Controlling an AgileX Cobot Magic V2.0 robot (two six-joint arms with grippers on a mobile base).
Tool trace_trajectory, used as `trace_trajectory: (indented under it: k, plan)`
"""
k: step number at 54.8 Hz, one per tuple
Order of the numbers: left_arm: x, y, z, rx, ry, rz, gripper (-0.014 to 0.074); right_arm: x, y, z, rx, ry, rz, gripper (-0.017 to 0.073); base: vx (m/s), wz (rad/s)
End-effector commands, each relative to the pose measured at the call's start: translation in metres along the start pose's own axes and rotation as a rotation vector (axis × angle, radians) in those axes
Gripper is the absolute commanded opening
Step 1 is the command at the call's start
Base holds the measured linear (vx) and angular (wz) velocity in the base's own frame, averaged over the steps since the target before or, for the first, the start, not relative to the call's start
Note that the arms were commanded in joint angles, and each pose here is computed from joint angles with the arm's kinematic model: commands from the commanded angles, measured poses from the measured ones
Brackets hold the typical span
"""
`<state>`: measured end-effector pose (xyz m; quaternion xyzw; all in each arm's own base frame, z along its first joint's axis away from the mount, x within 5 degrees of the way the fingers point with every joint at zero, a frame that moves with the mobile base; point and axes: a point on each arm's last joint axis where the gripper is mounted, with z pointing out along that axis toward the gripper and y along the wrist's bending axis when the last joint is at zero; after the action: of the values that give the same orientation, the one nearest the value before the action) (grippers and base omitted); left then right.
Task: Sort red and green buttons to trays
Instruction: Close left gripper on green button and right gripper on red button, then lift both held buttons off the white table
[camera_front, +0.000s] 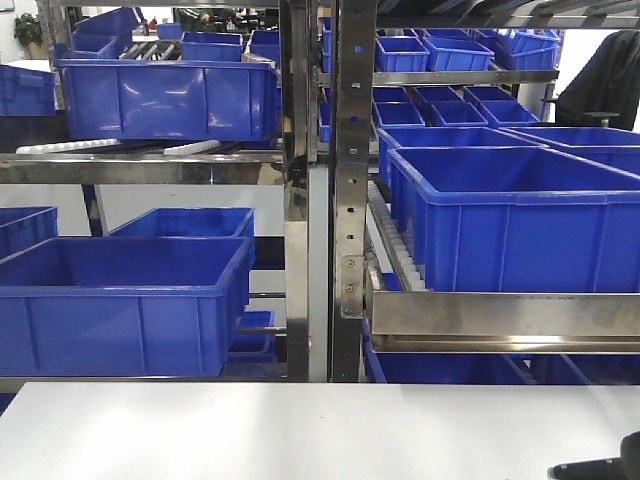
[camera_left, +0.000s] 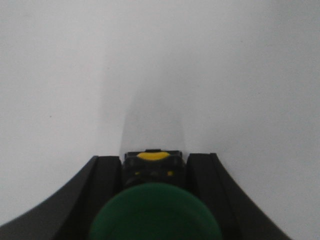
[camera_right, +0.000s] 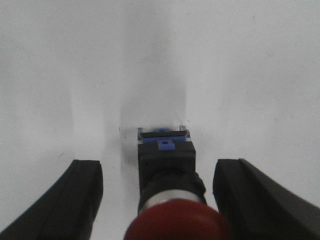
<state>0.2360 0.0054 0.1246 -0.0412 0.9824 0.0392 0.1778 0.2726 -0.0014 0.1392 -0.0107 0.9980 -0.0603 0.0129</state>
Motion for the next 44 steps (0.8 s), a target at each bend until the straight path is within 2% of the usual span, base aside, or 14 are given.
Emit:
trace_trajectory:
  k: [1,8,14,41,44]
  plan:
    - [-0.013,-0.001,-0.008,0.017,-0.081,-0.004,0.0146,-0.008,-0.004,-0.009,0.007,-0.055,0.003,0.0514,0.0,0.0]
    - [-0.013,-0.001,-0.008,0.017,-0.081,-0.003,0.0146,-0.009,-0.003,-0.005,0.006,-0.046,0.002,0.0477,0.0,0.0]
    - [-0.013,-0.001,-0.008,0.017,-0.081,-0.003,0.0146,-0.009,-0.003,-0.005,0.006,-0.047,0.005,0.0406,0.0,0.0]
    - [-0.018,-0.002,-0.015,0.035,-0.14,-0.002,0.0141,-0.012,-0.003,-0.007,0.0,-0.091,-0.005,-0.0015,0.0,0.0]
    - [-0.02,-0.002,-0.021,0.04,-0.171,-0.004,0.012,-0.012,-0.003,-0.012,-0.003,-0.109,0.0,-0.0015,0.0,0.0]
